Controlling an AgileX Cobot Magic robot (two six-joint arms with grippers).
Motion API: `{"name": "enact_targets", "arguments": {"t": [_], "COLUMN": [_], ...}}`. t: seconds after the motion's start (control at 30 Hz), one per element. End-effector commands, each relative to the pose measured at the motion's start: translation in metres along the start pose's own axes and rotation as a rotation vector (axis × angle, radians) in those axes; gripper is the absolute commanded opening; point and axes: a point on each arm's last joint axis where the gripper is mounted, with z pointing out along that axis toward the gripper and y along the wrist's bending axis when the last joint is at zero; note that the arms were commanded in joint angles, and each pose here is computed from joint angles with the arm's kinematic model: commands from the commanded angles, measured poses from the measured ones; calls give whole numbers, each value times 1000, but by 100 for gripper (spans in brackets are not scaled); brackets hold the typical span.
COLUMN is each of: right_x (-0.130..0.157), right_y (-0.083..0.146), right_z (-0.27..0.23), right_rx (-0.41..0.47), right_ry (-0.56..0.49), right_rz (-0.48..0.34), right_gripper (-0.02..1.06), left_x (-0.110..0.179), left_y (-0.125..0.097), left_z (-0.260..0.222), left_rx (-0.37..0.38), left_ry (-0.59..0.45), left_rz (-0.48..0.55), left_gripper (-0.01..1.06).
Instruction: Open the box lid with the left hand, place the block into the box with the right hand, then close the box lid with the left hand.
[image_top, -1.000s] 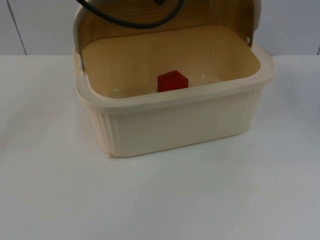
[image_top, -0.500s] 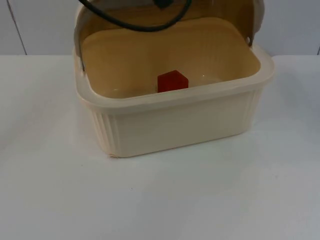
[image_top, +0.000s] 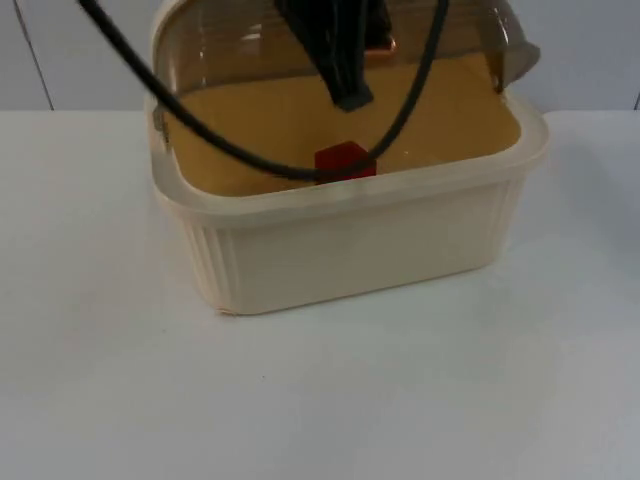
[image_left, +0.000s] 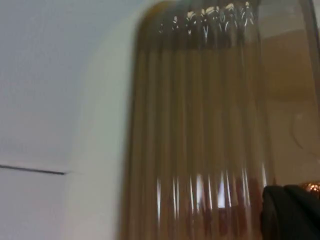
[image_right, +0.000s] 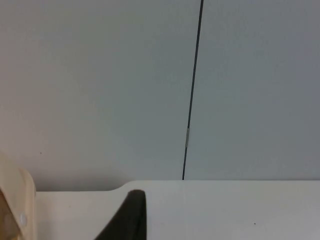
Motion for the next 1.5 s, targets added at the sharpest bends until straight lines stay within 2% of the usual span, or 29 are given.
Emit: {"name": "enact_targets", "arguments": {"t": [0.0, 0.13, 0.17, 0.27, 0.37, 0.4, 0.53, 0.57, 0.6, 0.67, 0.73, 0.8, 0.9, 0.93, 1.03, 1.1, 1.13, 1.27, 1.3, 1.47], "right_x": [-1, -2, -2, -3, -3, -3, -4, -4, -4, -4, -4, -4, -4, -4, -4, -4, -4, -4, -4, -4], "right_y": [-1, -1, -1, -1, -1, -1, -1, -1, -1, -1, -1, -1, -1, -1, -1, -1, -1, -1, -1, -1], "right_z": [-3, -6, -6, -9, -9, -9, -9, -9, -9, -9, -9, -9, -9, -9, -9, -9, -9, -9, -9, -9], "right_rx": [5, 6, 6, 6, 6, 6, 6, 6, 6, 6, 6, 6, 5, 5, 5, 5, 5, 6, 6, 6], "right_ry": [-5, -13, -13, -17, -17, -17, -23, -23, -28, -28, -28, -26, -24, -24, -24, -24, -24, -22, -22, -22], "right_rz": [-2, -2, -2, -2, -2, -2, -2, -2, -2, -2, -2, -2, 0, 0, 0, 0, 0, 0, 0, 0], "right_gripper": [105, 105, 105, 105, 105, 105, 105, 105, 105, 105, 105, 105, 105, 105, 105, 105, 105, 105, 105, 105], "left_x": [11, 25, 25, 34, 30, 30, 17, 17, 12, 5, 1, -1, 4, 4, 16, 31, 31, 74, 74, 131], "left_y": [-18, -55, -55, -79, -86, -86, -82, -82, -81, -76, -72, -60, -33, -33, -9, 4, 4, 15, 15, 31], "left_z": [4, 9, 9, 9, -1, -1, -26, -26, -38, -53, -61, -78, -106, -106, -138, -153, -153, -177, -177, -206], "left_rx": [35, 42, 42, 98, 143, 143, 206, 206, 236, 252, 239, 193, 85, 85, -25, -101, -101, -320, -320, -554], "left_ry": [32, 23, 23, 48, 57, 57, 40, 40, 30, 10, -10, -49, -119, -119, -167, -149, -149, -90, -90, -39], "left_rz": [16, 30, 30, 29, -64, -64, -396, -396, -499, -592, -630, -743, -897, -897, -940, -984, -984, -1048, -1048, -1162], "left_gripper": [0, 0, 0, 0, 0, 0, 0, 0, 0, 0, 0, 0, 0, 0, 0, 0, 0, 0, 0, 0]}}
